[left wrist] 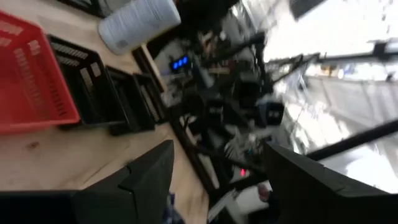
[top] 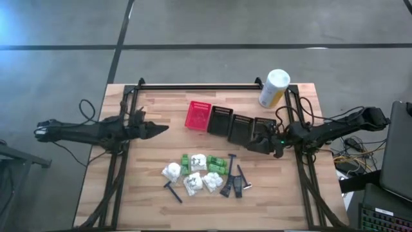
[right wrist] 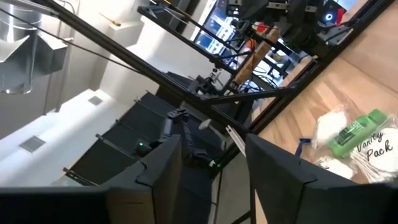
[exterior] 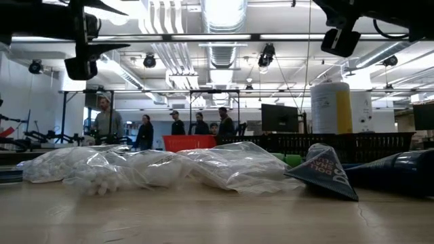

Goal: Pick & Place Travel size toiletries
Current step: Put the shampoo into the red bin

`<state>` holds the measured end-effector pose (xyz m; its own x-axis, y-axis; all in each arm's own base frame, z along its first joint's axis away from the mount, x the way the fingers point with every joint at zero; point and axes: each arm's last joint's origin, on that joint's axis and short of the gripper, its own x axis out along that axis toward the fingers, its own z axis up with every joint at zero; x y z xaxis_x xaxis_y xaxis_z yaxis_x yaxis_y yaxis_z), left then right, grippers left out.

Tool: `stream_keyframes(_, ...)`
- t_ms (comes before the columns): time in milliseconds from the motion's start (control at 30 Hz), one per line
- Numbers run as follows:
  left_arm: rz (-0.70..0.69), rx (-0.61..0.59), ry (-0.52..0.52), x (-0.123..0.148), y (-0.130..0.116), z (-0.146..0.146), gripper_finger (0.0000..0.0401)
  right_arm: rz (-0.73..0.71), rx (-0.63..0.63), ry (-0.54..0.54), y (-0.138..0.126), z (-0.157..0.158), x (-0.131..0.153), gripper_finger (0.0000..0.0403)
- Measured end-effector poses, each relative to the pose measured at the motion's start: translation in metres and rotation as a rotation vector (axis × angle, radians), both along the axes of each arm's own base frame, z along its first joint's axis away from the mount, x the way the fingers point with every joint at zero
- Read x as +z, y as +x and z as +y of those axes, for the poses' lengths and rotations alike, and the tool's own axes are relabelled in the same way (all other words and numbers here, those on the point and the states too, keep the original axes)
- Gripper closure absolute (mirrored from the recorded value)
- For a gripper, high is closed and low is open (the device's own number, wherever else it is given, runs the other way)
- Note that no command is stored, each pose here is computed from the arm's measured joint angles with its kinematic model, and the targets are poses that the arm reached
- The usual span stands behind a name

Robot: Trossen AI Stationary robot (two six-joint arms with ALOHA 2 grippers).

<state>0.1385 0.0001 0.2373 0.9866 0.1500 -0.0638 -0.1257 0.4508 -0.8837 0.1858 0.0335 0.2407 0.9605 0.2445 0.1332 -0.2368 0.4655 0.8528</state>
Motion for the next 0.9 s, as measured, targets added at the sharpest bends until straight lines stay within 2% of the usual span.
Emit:
stream_keyframes(133, 0.063, -0.090, -0.002, 0.005, 0.007, -0.003, 0.0149, 0.035, 0.003, 0.013, 0.000, 0.000, -0.003, 0.0214)
stream_keyframes(433, 0.508, -0.192, 0.006, -0.002, 0.019, -0.015, 0.0149, 0.126, 0.012, 0.021, 0.001, 0.001, -0.011, 0.0226)
stream_keyframes(567, 0.581, -0.274, 0.066, -0.003, 0.031, -0.029, 0.0149, 0.182, 0.012, 0.045, 0.001, 0.001, -0.016, 0.0228)
stream_keyframes(767, 0.698, -0.465, 0.258, -0.014, 0.054, -0.063, 0.0149, 0.233, 0.014, 0.068, 0.000, 0.001, -0.020, 0.0210)
stream_keyframes(833, 0.745, -0.454, 0.286, -0.020, 0.063, -0.070, 0.0149, 0.243, 0.014, 0.070, 0.000, 0.001, -0.021, 0.0202)
stream_keyframes(900, 0.781, -0.384, 0.237, -0.024, 0.073, -0.071, 0.0149, 0.260, 0.012, 0.081, 0.000, 0.001, -0.022, 0.0194)
